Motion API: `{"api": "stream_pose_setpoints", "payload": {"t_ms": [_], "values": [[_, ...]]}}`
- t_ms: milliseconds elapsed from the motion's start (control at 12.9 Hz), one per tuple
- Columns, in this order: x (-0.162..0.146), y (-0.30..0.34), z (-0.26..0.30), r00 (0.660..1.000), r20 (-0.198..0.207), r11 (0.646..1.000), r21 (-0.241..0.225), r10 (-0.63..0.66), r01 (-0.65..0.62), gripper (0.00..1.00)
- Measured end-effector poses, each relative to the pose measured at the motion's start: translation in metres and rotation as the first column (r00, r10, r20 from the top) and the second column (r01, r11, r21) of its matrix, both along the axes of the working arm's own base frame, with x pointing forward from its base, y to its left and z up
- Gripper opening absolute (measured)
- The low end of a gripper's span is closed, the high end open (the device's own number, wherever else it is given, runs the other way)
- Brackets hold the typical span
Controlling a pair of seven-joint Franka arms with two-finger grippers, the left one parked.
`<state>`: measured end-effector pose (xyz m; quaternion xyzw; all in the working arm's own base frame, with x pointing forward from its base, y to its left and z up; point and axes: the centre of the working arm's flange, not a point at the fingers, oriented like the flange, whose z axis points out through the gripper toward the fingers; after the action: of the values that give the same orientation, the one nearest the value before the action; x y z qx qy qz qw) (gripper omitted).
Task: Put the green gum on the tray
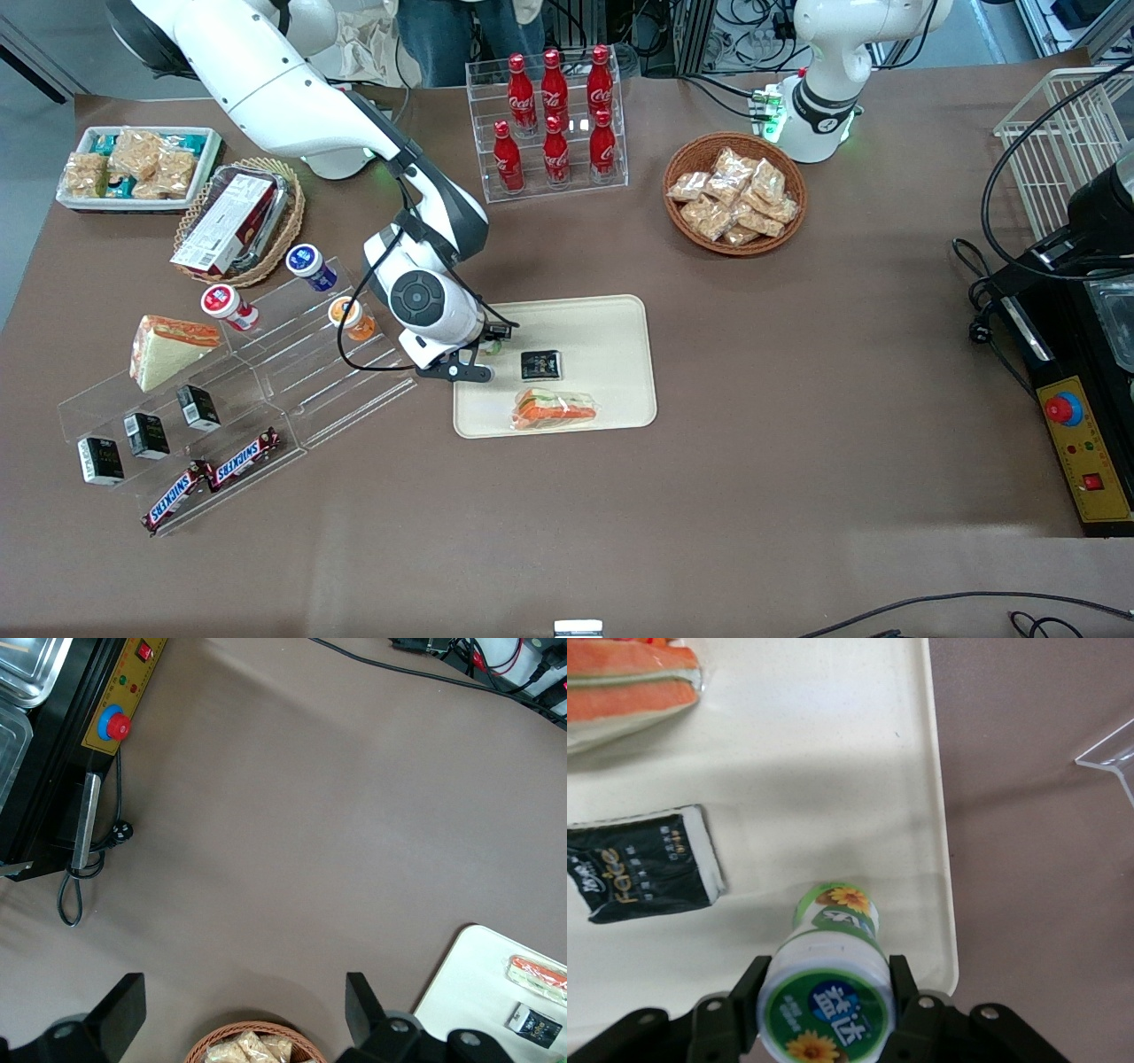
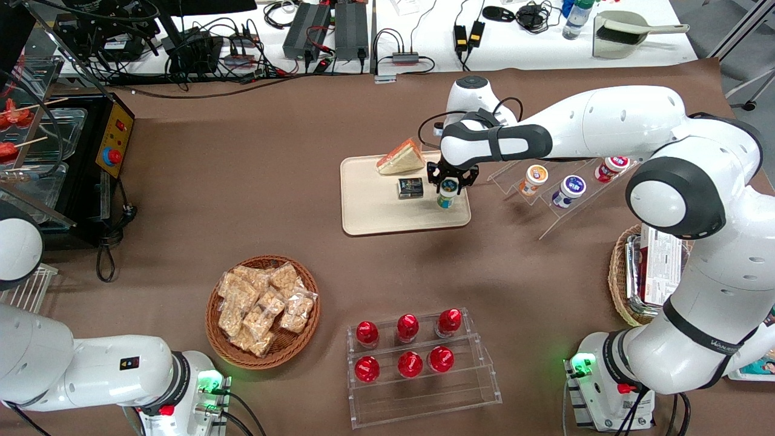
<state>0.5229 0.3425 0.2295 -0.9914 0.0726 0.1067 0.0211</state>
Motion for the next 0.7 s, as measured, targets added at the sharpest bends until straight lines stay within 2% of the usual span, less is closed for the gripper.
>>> {"api": "stream_pose_setpoints", "payload": {"t_ms": [466, 543, 698], "values": [[0.0017, -0.0037, -0.0054, 1.0, -0.004, 1.0, -0.004, -0.006, 0.006, 0.59], [0.0021, -0.0042, -0.0055, 1.0, -0.004, 1.0, -0.005, -0.007, 0.007, 0.65], [0.0026, -0.0049, -0.0055, 1.0, -0.003, 1.0, -0.005, -0.009, 0.009, 0.86]]}}
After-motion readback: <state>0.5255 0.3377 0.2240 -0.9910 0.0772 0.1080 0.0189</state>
